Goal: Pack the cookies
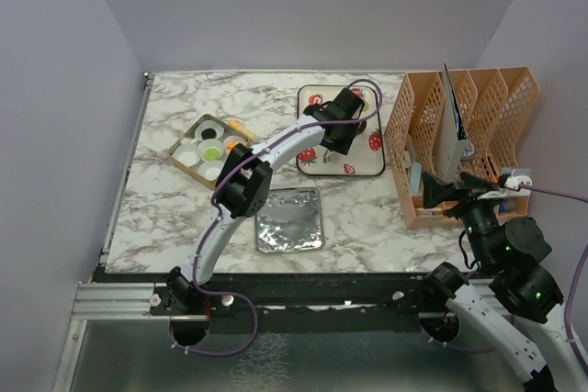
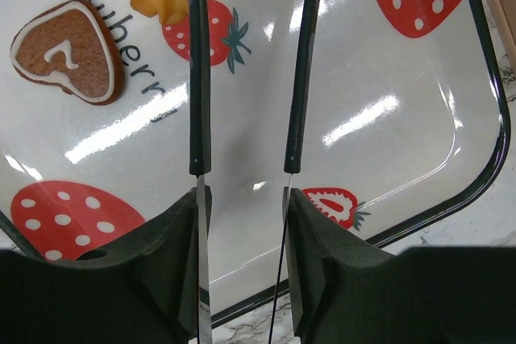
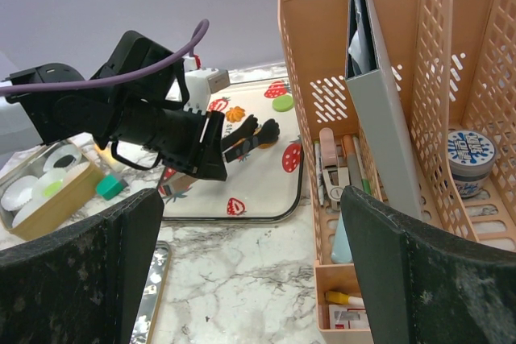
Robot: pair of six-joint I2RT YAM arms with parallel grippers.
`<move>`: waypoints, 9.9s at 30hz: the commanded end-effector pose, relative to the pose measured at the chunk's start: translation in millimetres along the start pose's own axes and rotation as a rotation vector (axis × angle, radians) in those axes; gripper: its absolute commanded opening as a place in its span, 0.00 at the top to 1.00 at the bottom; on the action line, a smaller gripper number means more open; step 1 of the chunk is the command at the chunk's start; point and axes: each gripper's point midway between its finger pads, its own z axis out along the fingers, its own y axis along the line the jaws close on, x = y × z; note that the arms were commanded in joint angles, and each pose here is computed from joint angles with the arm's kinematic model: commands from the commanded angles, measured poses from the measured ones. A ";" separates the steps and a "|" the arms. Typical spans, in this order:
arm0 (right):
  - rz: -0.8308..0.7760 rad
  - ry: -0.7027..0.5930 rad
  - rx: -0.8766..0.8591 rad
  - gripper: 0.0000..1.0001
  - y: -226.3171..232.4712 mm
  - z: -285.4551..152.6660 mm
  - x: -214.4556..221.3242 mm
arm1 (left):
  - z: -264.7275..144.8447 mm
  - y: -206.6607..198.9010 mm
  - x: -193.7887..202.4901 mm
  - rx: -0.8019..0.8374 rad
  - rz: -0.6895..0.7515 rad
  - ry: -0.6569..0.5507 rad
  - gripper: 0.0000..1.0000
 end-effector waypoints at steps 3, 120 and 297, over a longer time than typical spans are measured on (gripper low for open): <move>-0.022 0.016 0.014 0.00 -2.4 2.2 5.5 | -12.1 -3.3 0.5 -0.003 0.028 0.004 0.62; -0.002 -0.015 -0.021 0.00 1.2 -3.0 -0.8 | -215.9 307.4 195.7 -0.545 -0.874 -0.104 0.61; 0.002 -0.013 -0.001 0.00 -2.7 -4.0 -0.3 | -35.3 83.4 19.8 -0.132 -0.078 0.128 0.68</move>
